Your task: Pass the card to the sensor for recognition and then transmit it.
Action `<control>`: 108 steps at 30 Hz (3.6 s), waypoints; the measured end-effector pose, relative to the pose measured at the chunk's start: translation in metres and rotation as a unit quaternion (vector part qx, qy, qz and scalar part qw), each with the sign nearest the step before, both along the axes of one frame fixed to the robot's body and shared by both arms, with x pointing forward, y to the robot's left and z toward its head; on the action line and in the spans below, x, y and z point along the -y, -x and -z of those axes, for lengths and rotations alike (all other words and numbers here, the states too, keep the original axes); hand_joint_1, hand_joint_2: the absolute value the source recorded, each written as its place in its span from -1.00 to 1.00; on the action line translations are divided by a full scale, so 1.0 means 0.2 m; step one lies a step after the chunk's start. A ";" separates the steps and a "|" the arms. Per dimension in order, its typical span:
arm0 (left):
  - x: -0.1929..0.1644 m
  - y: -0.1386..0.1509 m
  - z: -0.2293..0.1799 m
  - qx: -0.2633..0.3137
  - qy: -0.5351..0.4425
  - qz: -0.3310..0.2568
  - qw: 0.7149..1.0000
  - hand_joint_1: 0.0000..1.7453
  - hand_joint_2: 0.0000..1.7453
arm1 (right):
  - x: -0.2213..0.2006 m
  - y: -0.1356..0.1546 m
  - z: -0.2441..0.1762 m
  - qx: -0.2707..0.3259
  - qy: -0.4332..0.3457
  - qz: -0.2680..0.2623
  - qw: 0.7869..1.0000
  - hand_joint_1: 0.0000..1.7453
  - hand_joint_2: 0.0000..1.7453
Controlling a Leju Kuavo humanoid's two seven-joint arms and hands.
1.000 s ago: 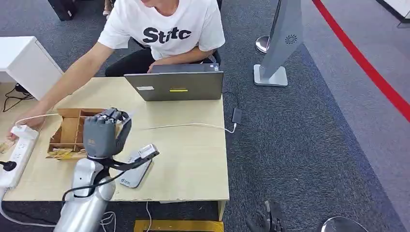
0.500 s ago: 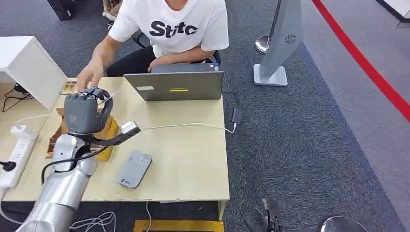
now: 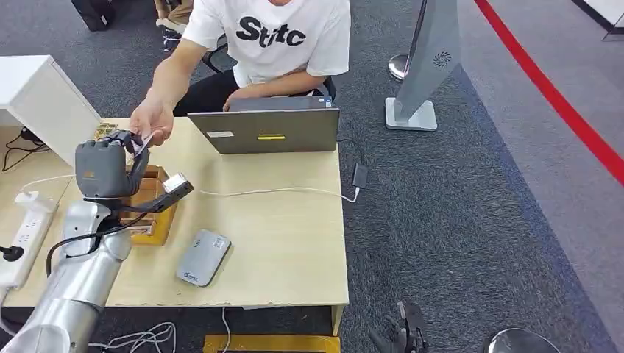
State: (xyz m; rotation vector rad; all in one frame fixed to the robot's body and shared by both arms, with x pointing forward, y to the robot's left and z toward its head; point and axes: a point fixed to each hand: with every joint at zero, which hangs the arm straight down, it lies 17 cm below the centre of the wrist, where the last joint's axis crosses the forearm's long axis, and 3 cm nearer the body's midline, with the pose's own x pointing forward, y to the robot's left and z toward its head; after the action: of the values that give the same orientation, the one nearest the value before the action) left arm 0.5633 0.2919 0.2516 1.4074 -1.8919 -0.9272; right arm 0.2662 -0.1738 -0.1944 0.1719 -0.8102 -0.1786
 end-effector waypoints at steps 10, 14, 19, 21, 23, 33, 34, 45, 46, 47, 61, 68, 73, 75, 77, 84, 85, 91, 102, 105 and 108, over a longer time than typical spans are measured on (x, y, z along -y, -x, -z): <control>0.07 0.14 0.09 0.008 -0.008 0.029 1.000 -1.00 1.00 | 0.01 -0.01 -0.01 0.006 -0.006 0.016 1.000 -1.00 1.00; 0.14 0.30 0.21 0.001 -0.003 0.047 0.999 -1.00 1.00 | 0.02 0.01 0.00 0.008 -0.008 0.024 1.000 -1.00 1.00; 0.27 0.50 0.40 -0.026 -0.021 0.078 0.996 -1.00 1.00 | 0.04 0.03 0.00 0.008 -0.008 0.034 0.999 -1.00 1.00; 0.31 0.56 0.46 -0.037 -0.024 0.086 0.995 -1.00 1.00 | 0.05 0.04 0.01 0.008 -0.008 0.036 0.999 -1.00 1.00; 0.34 0.60 0.50 -0.044 -0.028 0.093 0.994 -1.00 1.00 | 0.05 0.04 0.01 0.007 -0.008 0.038 0.999 -1.00 1.00; 0.27 0.65 0.65 -0.074 -0.074 0.069 0.992 -1.00 1.00 | 0.09 0.05 0.02 0.006 -0.006 0.048 0.999 -1.00 1.00; 0.25 0.65 0.67 -0.077 -0.082 0.066 0.992 -1.00 1.00 | 0.09 0.05 0.02 0.006 -0.006 0.048 0.999 -1.00 1.00; 0.13 0.64 0.76 -0.100 -0.112 0.047 0.988 -1.00 1.00 | 0.09 0.05 0.02 0.006 -0.006 0.048 0.999 -1.00 1.00; 0.10 0.63 0.77 -0.103 -0.115 0.040 0.987 -1.00 1.00 | 0.09 0.05 0.02 0.006 -0.007 0.047 0.999 -1.00 1.00; 0.07 0.62 0.77 -0.105 -0.116 0.033 0.987 -1.00 1.00 | 0.09 0.05 0.02 0.006 -0.007 0.047 0.999 -1.00 1.00; -0.40 0.57 0.86 -0.146 -0.102 -0.044 0.983 -1.00 1.00 | 0.08 0.05 0.01 0.009 -0.011 0.047 0.999 -1.00 1.00; -0.50 0.55 0.88 -0.158 -0.095 -0.066 0.981 -1.00 1.00 | 0.08 0.05 0.01 0.009 -0.013 0.046 0.999 -1.00 1.00; -0.52 0.55 0.90 -0.165 -0.092 -0.071 0.979 -1.00 1.00 | 0.08 0.05 0.01 0.009 -0.014 0.046 0.999 -1.00 1.00; -0.54 0.54 0.91 -0.166 -0.091 -0.075 0.979 -1.00 1.00 | 0.07 0.05 0.01 0.009 -0.014 0.045 0.999 -1.00 1.00; -0.56 0.54 0.92 -0.169 -0.090 -0.079 0.978 -1.00 1.00 | 0.07 0.05 0.01 0.008 -0.014 0.044 0.999 -1.00 1.00; -0.61 0.50 0.93 -0.176 -0.088 -0.091 0.976 -1.00 1.00 | 0.07 0.06 0.01 0.007 -0.013 0.041 0.999 -1.00 1.00; -0.61 0.50 0.92 -0.176 -0.089 -0.089 0.976 -1.00 1.00 | 0.07 0.06 0.01 0.007 -0.013 0.041 0.999 -1.00 1.00; -0.60 0.47 0.91 -0.173 -0.101 -0.082 0.976 -0.34 1.00 | 0.07 0.05 0.01 0.004 -0.013 0.039 0.999 -1.00 1.00; -0.59 0.46 0.90 -0.171 -0.104 -0.079 0.977 1.00 1.00 | 0.06 0.05 0.01 0.005 -0.014 0.036 0.999 -1.00 1.00; -0.58 0.46 0.90 -0.171 -0.104 -0.078 0.977 1.00 1.00 | 0.06 0.05 0.01 0.006 -0.014 0.036 0.999 -1.00 1.00; -0.58 0.45 0.90 -0.170 -0.103 -0.077 0.977 1.00 1.00 | 0.06 0.04 0.01 0.005 -0.014 0.036 0.999 -1.00 1.00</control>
State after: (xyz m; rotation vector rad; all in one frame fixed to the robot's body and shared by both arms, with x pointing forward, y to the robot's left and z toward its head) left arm 0.4724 0.4075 0.0713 1.3866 -1.4472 -1.2272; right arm 0.2575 -0.1854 -0.1963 0.1706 -0.8254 -0.2567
